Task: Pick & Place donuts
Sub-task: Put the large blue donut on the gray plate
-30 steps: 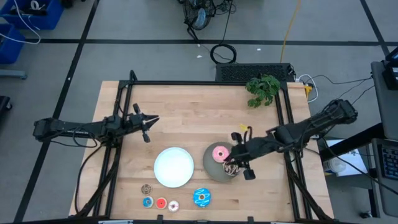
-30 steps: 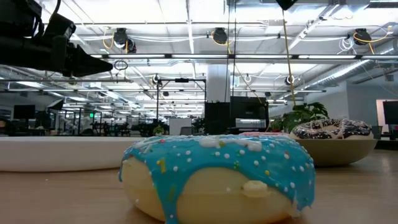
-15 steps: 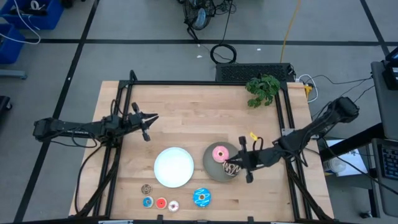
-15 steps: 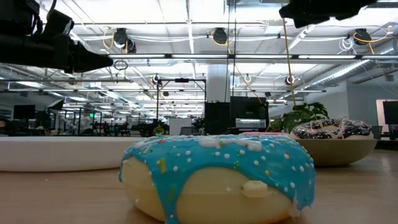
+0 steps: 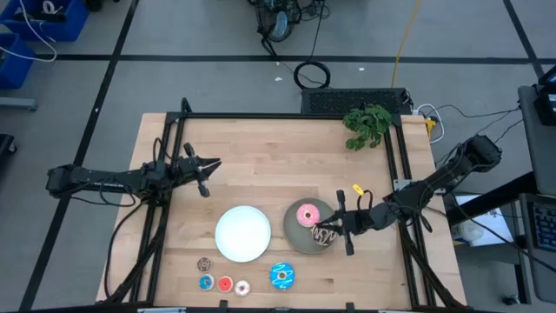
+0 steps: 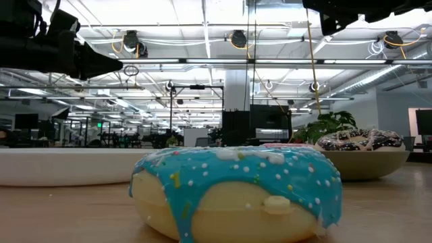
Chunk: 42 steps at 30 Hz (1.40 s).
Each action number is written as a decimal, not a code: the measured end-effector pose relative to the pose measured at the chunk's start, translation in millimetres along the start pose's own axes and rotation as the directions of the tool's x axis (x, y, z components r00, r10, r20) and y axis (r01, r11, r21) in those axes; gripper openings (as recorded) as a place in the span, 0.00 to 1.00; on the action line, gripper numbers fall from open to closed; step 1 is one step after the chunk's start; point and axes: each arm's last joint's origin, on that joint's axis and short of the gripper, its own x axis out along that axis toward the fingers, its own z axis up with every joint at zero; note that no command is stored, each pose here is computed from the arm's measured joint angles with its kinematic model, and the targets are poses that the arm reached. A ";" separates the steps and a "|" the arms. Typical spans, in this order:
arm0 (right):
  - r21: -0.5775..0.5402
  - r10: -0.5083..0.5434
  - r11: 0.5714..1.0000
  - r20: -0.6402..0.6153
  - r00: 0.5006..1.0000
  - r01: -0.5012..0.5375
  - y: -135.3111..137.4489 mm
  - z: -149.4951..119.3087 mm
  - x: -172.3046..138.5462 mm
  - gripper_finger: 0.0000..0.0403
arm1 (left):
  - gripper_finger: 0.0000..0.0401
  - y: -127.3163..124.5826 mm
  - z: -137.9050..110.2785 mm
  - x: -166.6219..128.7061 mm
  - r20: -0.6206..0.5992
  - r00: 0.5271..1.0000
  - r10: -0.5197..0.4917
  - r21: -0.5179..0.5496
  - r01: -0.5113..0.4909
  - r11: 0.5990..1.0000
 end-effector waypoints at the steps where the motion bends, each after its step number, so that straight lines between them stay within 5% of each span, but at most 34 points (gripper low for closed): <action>1: 0.006 -0.003 1.000 -0.002 1.000 0.003 0.1 -0.4 0.3 0.00 | 0.13 0.0 0.0 0.0 0.000 1.000 0.000 -0.002 0.000 1.000; 31: -0.071 -0.005 0.997 0.022 1.000 0.007 7.7 -10.3 16.8 0.00 | 0.13 0.6 3.7 -0.1 0.036 0.999 0.006 -0.016 -0.006 1.000; 35: 0.001 -0.071 0.997 0.021 0.997 0.071 1.4 -7.5 19.6 0.00 | 0.13 0.6 3.7 -0.1 0.037 0.999 0.006 -0.018 -0.006 1.000; 42: 0.010 -0.008 1.000 -0.047 0.999 0.008 5.5 22.0 42.8 0.00 | 0.13 0.6 3.6 -0.1 0.036 0.999 0.007 -0.025 -0.006 1.000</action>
